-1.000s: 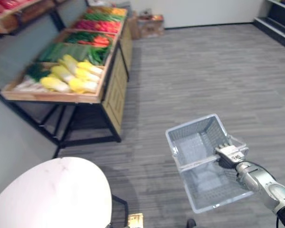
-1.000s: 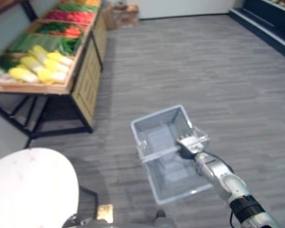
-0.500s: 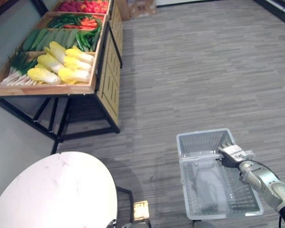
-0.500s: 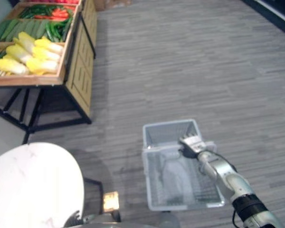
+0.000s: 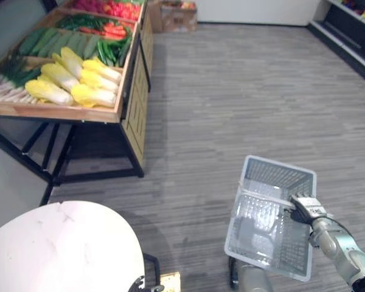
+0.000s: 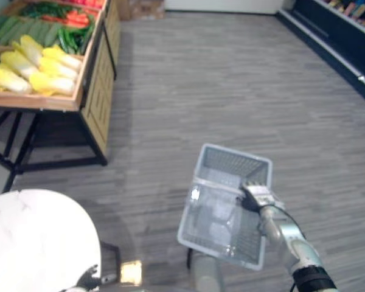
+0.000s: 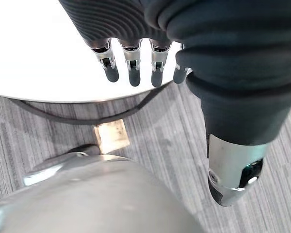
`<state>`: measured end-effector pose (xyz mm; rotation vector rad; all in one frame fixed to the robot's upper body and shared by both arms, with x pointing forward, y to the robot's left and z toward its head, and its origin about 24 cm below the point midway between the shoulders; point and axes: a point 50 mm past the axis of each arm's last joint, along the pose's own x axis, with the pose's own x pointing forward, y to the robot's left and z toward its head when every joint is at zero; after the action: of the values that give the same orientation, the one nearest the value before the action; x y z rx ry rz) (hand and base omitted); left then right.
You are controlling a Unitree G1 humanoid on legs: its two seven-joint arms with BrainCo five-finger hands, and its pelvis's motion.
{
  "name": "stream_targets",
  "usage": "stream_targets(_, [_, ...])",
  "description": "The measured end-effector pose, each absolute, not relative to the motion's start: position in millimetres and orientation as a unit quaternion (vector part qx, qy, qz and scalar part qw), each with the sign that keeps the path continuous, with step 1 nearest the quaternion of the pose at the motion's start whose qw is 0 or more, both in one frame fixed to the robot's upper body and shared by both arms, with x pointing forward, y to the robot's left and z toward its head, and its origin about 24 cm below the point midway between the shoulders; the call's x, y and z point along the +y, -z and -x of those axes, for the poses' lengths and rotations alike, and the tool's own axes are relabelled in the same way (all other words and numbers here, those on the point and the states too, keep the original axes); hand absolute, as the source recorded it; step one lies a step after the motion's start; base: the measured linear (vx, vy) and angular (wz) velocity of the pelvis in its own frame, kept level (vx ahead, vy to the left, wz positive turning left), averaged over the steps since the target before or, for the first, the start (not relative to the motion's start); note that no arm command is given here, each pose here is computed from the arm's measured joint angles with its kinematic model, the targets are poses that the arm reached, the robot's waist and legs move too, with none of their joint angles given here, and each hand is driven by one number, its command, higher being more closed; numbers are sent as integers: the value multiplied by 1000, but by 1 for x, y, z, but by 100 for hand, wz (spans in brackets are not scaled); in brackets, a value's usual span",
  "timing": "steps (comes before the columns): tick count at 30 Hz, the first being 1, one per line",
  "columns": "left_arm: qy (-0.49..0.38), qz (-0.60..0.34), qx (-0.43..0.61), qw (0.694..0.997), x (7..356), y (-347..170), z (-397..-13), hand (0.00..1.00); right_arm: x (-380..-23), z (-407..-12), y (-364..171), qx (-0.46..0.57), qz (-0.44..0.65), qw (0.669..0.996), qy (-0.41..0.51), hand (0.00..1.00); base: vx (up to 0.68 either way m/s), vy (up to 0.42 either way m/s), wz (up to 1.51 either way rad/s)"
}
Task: Pick vegetable in the basket
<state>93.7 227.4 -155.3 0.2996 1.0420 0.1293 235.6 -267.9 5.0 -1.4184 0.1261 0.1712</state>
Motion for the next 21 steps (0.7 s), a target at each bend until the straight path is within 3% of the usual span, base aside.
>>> stream_targets(11, [-85, -102, 487, 863, 214, 157, -94, 0, -291, -223, 2, 116, 645, 755, -31, 100, 580, -283, 30])
stream_targets(19, [-96, -101, 484, 864, 217, 156, -95, 0, -291, -227, -3, 105, 636, 764, 0, 100, 256, 132, 44])
stream_targets(21, [-106, -99, 519, 842, 219, 161, -70, 0, -284, -226, 7, 117, 627, 770, -8, 100, 377, 285, -9])
